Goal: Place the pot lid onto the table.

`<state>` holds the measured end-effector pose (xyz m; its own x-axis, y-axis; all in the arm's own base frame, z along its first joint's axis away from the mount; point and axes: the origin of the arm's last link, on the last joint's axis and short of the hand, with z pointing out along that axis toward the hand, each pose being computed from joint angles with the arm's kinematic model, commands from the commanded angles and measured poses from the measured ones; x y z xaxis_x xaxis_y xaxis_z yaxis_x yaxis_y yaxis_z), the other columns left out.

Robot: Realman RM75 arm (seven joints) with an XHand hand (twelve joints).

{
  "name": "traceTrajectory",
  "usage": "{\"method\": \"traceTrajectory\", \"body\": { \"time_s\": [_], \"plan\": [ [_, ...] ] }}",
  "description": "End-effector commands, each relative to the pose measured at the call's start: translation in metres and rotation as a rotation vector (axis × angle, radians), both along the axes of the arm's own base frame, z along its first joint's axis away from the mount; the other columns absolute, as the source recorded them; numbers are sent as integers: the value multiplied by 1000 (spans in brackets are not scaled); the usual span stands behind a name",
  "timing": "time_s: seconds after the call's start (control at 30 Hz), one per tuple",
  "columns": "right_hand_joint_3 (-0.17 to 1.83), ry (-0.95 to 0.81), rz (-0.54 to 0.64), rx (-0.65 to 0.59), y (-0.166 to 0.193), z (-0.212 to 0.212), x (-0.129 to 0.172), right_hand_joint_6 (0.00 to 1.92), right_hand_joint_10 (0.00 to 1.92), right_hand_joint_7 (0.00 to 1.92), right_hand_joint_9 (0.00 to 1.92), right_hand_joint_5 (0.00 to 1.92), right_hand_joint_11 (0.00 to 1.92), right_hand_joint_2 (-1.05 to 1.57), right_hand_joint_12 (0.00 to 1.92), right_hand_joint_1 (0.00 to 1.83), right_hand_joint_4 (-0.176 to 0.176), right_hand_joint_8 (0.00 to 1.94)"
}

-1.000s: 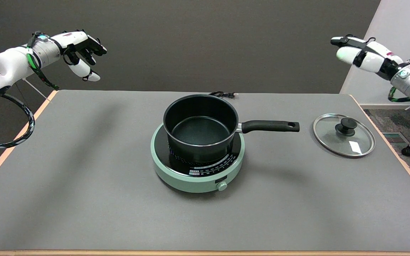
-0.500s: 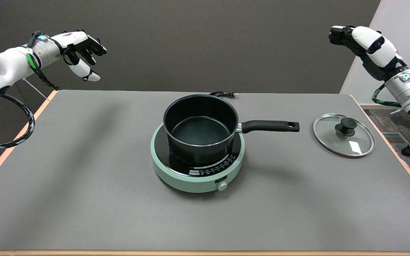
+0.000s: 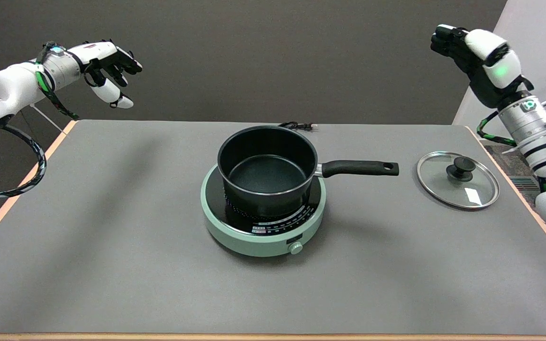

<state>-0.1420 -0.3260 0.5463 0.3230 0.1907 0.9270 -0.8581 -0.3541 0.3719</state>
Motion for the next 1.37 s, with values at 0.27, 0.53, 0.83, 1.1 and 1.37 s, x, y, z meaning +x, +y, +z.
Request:
{"method": "traceTrajectory", "body": {
  "time_s": [0.27,0.53,0.83,1.1,1.37],
  "plan": [
    [735,-135,47,-42,16,0,-21,211,356,515,413,479,162,793,549,305,-141,207],
    [734,-126,92,-50,22,4,-15,224,364,524,423,500,166,804,550,326,-143,214],
    [745,-121,81,-57,24,6,-20,198,403,540,436,477,169,711,567,332,-134,218],
    [752,-118,86,-65,26,9,-19,200,416,549,443,493,179,692,584,367,-105,219],
    [754,-111,75,-73,25,12,-21,206,420,560,449,501,181,687,585,370,-106,218]
  ]
}}
